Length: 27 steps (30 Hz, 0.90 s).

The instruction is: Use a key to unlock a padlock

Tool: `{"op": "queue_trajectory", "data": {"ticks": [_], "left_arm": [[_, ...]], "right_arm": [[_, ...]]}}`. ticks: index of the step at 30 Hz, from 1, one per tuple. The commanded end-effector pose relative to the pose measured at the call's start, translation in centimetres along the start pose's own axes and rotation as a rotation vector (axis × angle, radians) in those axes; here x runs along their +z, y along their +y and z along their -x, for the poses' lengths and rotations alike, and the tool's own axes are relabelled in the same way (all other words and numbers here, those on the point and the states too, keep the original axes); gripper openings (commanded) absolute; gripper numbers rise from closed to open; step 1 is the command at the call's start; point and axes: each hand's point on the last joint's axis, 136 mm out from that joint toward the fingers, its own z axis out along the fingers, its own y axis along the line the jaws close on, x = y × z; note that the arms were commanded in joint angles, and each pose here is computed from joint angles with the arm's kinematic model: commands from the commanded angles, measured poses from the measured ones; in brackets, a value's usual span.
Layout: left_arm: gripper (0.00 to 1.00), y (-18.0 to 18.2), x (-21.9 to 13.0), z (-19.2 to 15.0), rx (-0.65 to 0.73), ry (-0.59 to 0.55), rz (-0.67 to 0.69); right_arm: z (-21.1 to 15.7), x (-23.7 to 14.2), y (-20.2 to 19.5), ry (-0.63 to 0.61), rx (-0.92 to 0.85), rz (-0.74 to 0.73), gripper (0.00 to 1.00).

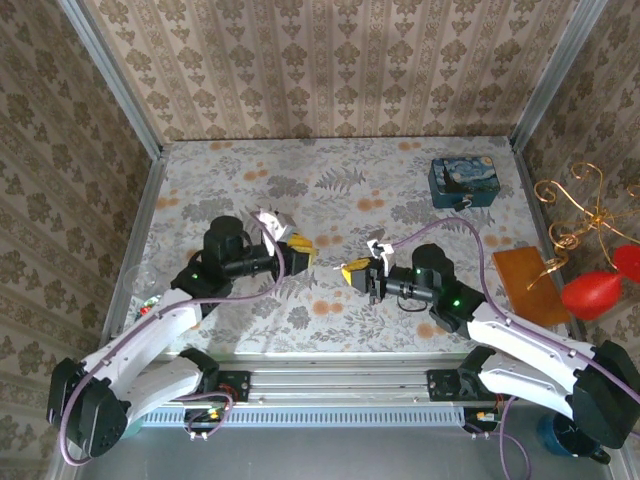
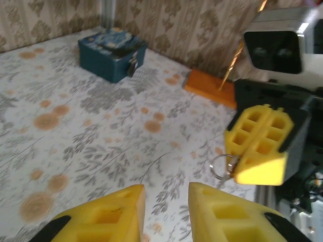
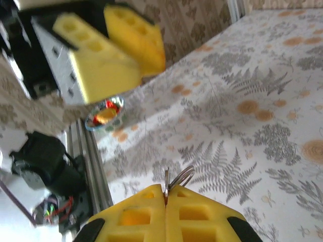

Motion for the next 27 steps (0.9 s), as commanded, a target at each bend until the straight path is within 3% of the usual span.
{"op": "queue_trajectory", "data": {"ticks": [1, 9, 14, 27], "left_arm": [[0.31, -2.5, -0.5, 2.7, -0.025, -0.129, -0.138], [0.36, -4.2, -0.3, 3.7, -0.091, -0.203, -0.295], [0.38, -5.1, -0.3, 4.6, -0.109, -0.226, -0.39], [0.38, -6.4, 0.9, 3.6, -0.07, -0.145, -0.402]], "right_arm": [[3.2, -0.7, -0.1, -0.173, 0.084, -0.011, 0.0], [6.2, -1.7, 0.9, -0.33, 0.148, 0.048, 0.0], [6.9, -1.6, 2.0, -0.344, 0.135, 0.101, 0.0], [7.6, -1.4, 4.0, -0.349, 0.124, 0.193, 0.0]]}}
